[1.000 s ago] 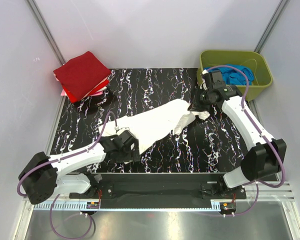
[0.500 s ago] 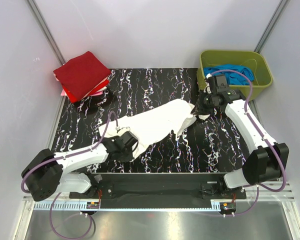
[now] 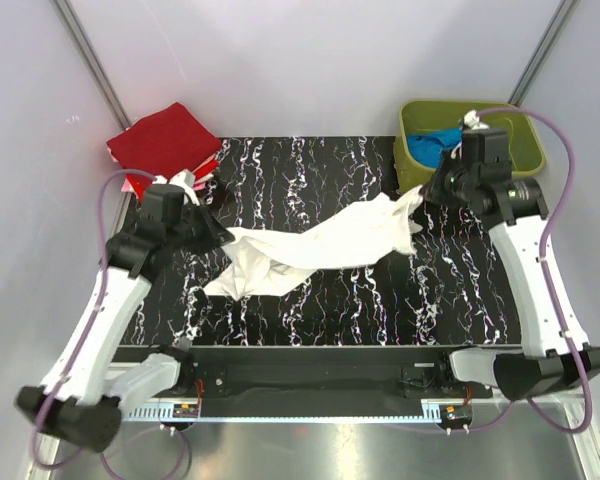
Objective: Fold and stack the t-shirts
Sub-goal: Flatten the tshirt out
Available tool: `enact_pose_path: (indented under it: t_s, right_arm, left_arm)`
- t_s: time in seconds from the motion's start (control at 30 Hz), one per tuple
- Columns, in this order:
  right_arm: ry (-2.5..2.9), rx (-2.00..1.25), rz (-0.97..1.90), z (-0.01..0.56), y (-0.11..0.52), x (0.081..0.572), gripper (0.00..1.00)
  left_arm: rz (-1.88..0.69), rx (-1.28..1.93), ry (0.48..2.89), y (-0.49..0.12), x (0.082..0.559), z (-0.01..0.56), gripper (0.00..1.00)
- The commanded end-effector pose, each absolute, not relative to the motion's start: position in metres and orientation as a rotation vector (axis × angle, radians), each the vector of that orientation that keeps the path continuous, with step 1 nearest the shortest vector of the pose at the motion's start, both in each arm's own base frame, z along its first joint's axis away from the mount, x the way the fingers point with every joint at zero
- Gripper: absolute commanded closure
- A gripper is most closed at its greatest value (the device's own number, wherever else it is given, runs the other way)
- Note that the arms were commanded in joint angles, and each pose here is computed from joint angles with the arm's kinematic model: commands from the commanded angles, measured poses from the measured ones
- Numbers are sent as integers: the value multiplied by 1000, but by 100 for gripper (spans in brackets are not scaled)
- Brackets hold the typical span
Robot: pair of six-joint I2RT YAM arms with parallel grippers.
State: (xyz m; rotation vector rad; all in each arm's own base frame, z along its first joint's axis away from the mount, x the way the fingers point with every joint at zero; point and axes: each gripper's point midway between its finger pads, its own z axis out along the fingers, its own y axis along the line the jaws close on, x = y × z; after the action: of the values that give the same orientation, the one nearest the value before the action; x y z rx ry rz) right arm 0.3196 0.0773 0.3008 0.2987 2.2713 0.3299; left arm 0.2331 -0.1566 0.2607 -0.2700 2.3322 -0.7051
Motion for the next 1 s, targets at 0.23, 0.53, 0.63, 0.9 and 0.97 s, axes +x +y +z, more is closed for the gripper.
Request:
enact_pose_path:
  t_s: [0.23,0.53,0.63,0.9,0.97]
  right_arm:
    - [2367,303,318,272,81,351,100]
    - [2408,285,389,252,92,347,100]
    - [2420,283,408,248,95,346,100]
    - [2425,262,412,250,96,345,100]
    - [2425,261,427,251,98,346,100]
  left_arm:
    - [-793,-443,2758,-112,215,112,1]
    - [-618,-480,2648,-91,215,119,1]
    - [-621,-514,2610,-91,227,117,9]
    - [-542,-584,2567,-83,264,100,34]
    - [-528,-582,2561,-82,271,97,35]
